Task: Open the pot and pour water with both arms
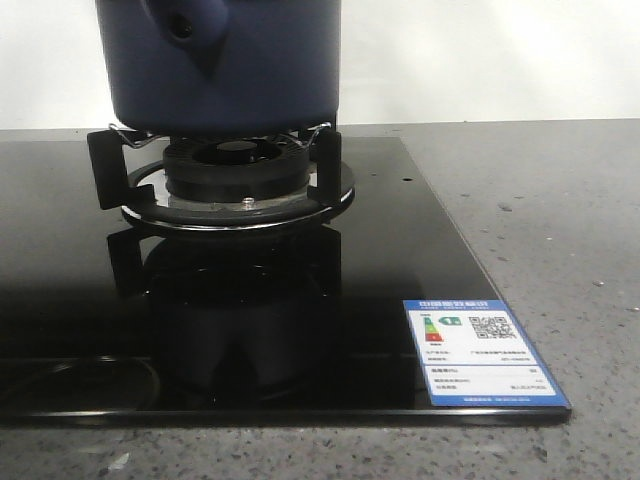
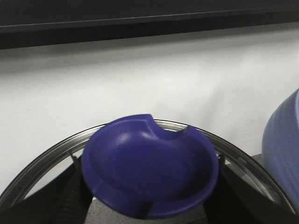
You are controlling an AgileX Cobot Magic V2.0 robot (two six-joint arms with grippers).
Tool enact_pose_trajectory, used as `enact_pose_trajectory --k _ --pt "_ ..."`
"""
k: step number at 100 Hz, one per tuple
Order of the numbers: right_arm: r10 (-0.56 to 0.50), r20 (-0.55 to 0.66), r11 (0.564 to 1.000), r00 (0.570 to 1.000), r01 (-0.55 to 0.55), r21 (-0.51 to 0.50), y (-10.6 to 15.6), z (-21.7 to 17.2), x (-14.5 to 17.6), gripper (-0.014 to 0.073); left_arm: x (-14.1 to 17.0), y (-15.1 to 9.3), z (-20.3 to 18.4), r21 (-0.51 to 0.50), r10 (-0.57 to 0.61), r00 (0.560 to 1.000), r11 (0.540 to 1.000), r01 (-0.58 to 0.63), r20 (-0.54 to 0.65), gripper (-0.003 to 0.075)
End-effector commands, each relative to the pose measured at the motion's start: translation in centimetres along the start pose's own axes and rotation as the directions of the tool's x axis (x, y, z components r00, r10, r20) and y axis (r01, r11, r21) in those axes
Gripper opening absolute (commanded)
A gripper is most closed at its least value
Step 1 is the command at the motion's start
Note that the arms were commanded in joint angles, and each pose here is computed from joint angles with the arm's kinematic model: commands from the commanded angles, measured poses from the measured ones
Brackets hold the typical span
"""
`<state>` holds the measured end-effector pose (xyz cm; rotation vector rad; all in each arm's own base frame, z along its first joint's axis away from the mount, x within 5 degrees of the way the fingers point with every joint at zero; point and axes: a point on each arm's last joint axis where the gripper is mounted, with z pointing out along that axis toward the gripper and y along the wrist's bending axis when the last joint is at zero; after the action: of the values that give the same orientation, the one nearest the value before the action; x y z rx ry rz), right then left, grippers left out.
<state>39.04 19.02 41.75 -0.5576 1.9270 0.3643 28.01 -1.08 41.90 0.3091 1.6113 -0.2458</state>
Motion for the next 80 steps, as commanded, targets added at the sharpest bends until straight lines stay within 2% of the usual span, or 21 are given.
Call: enact_pose_trajectory --k 1,28,60,80 --pt "-0.036 0.264 0.999 0.964 0.025 0.044 0.5 -4.3 -3.0 -0.0041 -2.2 -0.3 -1.0 -0.005 -0.027 0.996 1.0 0.028 0.081 0.0379" --pt "-0.053 0.46 0.992 0.886 -0.007 0.129 0.6 -4.9 0.1 -0.0042 -2.2 -0.3 -1.0 -0.005 -0.027 0.996 1.0 0.028 0.081 0.0379" --pt "-0.122 0.603 0.98 0.788 0.0 0.199 0.8 -4.5 2.4 -0.0042 -2.2 -0.3 -1.0 0.0 -0.027 0.996 1.0 0.027 0.081 0.0379" --pt "-0.126 0.615 0.979 0.778 -0.004 0.206 0.7 -4.3 2.6 -0.0042 -2.2 -0.3 -1.0 0.0 -0.027 0.996 1.0 0.027 0.081 0.0379"
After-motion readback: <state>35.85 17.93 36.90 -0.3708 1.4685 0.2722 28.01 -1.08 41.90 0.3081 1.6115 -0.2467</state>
